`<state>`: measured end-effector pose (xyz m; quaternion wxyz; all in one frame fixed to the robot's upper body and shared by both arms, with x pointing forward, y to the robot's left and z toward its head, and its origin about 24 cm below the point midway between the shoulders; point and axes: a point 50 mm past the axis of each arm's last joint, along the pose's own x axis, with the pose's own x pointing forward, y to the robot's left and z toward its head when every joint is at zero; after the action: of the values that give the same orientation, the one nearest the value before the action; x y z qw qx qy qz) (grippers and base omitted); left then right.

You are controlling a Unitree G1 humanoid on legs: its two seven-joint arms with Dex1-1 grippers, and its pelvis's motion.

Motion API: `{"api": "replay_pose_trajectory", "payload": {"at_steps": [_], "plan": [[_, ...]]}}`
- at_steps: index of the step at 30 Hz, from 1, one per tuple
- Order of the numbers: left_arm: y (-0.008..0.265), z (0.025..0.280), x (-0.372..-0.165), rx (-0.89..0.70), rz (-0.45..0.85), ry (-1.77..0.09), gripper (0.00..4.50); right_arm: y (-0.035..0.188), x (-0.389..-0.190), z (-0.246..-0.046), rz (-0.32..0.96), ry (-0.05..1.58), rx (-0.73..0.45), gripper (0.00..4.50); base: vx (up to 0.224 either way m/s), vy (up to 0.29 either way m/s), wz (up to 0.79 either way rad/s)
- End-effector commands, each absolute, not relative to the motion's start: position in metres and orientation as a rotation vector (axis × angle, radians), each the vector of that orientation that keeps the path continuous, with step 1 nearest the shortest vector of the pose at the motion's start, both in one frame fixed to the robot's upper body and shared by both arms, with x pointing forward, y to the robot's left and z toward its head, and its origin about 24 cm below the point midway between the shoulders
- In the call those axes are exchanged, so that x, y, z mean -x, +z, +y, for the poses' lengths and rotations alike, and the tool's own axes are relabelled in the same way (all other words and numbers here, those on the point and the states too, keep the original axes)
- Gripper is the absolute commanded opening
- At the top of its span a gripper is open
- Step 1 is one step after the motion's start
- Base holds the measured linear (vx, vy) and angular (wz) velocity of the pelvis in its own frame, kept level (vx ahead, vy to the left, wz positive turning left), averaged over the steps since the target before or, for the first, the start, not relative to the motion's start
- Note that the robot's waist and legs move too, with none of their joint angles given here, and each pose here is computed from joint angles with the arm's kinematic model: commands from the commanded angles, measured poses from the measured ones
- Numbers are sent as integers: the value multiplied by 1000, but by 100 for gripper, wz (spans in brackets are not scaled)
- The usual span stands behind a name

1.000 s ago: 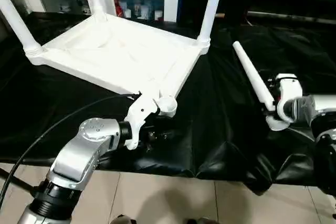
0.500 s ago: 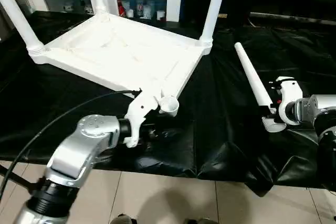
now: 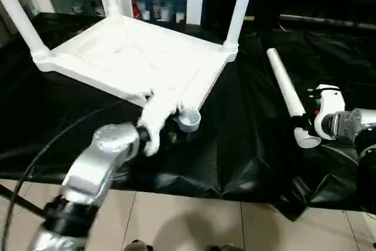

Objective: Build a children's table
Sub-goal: Pick table leg

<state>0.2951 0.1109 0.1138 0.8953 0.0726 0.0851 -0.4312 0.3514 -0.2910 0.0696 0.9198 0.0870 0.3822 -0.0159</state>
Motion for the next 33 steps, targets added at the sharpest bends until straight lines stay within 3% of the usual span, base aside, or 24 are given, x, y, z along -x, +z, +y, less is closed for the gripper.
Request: {"api": "replay_pose_trajectory", "payload": {"at_steps": [1, 3, 4, 5, 6, 9, 11, 18, 20, 22, 25, 26, 28, 31, 33], "plan": [[120, 113, -300, -113, 157, -870, 408, 71, -353, -295, 717, -76, -199, 200, 0, 0, 0], [122, 112, -301, -75, 153, -876, 420, 75, -355, -294, 686, -72, -221, 198, 0, 0, 0], [125, 111, -303, -51, 133, -873, 420, 81, -359, -295, 625, -77, -232, 198, 0, 0, 0], [136, 109, -310, -16, 24, -849, 433, 97, -366, -294, 438, -56, -314, 197, 0, 0, 0], [139, 109, -314, 13, 31, -812, 444, 103, -367, -295, 357, -68, -333, 196, 0, 0, 0], [144, 109, -318, 99, 56, -808, 450, 107, -366, -291, 257, -55, -353, 195, 0, 0, 0], [150, 107, -319, 183, 44, -860, 450, 112, -358, -275, 60, -22, -380, 195, 0, 0, 0], [152, 99, -325, 269, 110, -912, 450, 113, -334, -234, -206, 113, -386, 194, 0, 0, 0], [153, 98, -328, 278, 108, -907, 450, 116, -331, -229, -241, 121, -363, 194, 0, 0, 0], [163, 96, -334, 439, 129, -901, 450, 131, -324, -210, -317, 202, -313, 194, 0, 0, 0], [168, 94, -335, 515, 148, -913, 450, 136, -320, -201, -341, 241, -281, 193, 0, 0, 0], [179, 91, -339, 613, 152, -918, 450, 144, -311, -179, -378, 356, -188, 193, 0, 0, 0], [179, 91, -339, 613, 152, -918, 450, 144, -311, -179, -378, 356, -188, 193, 0, 0, 0], [186, 88, -345, 692, 138, -914, 450, 128, -306, -141, -323, 520, -70, 193, 0, 0, 0], [188, 87, -345, 696, 134, -924, 450, 122, -306, -133, -299, 546, -42, 193, 0, 0, 0]]}}
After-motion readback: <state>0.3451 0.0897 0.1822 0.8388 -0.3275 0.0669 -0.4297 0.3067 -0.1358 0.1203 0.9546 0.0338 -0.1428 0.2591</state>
